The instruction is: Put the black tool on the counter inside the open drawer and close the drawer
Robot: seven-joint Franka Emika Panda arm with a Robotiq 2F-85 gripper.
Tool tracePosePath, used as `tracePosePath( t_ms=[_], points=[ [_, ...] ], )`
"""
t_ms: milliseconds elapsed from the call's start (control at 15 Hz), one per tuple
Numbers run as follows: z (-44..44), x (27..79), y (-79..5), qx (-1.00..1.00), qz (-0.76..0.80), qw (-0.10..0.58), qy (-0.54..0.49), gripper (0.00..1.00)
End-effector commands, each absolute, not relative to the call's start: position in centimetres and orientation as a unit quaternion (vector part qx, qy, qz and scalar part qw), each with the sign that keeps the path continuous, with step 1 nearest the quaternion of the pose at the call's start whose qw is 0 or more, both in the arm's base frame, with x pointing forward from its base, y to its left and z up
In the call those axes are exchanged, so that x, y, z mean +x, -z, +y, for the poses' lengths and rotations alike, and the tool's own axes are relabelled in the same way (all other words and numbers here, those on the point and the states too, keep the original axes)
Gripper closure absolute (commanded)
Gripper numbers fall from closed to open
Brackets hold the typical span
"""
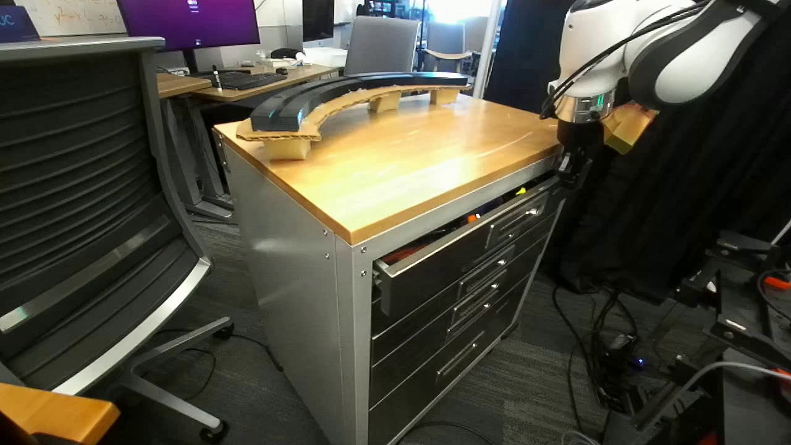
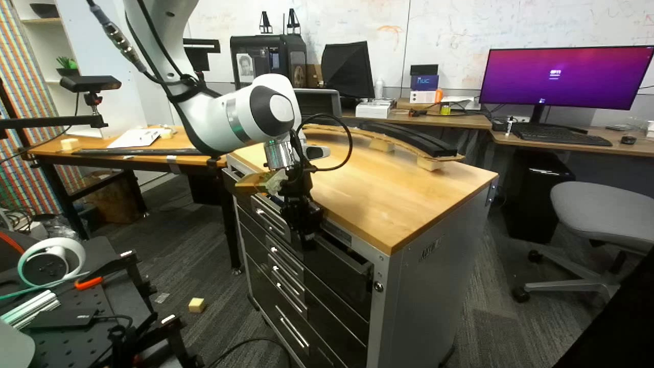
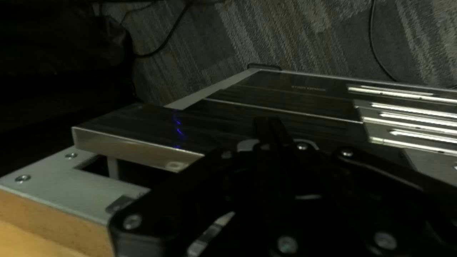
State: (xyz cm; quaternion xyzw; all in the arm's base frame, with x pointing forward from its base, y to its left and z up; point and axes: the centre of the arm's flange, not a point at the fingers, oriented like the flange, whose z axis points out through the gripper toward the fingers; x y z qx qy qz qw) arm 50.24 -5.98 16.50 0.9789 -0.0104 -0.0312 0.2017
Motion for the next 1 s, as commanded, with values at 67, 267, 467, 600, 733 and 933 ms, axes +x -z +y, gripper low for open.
tracePosePath(
  t_ms=[67,267,467,600,733,933],
  points=[
    [-5.7,49.5,-17.3,0.968,-0.007,0.239,-0.078,0.93],
    [-5.2,48.9,-17.0,0.962,0.005,0.243,-0.126,0.95],
    [-5.0,48.4,-18.4,0.97,0.042,0.218,-0.097,0.66],
    [-4.9,48.0,-21.2,0.976,0.076,0.194,-0.069,0.51],
    [-4.4,47.2,-24.2,0.977,0.111,0.175,-0.044,0.34],
    [-2.9,46.7,-26.5,0.978,0.147,0.149,-0.019,0.12]
  ],
)
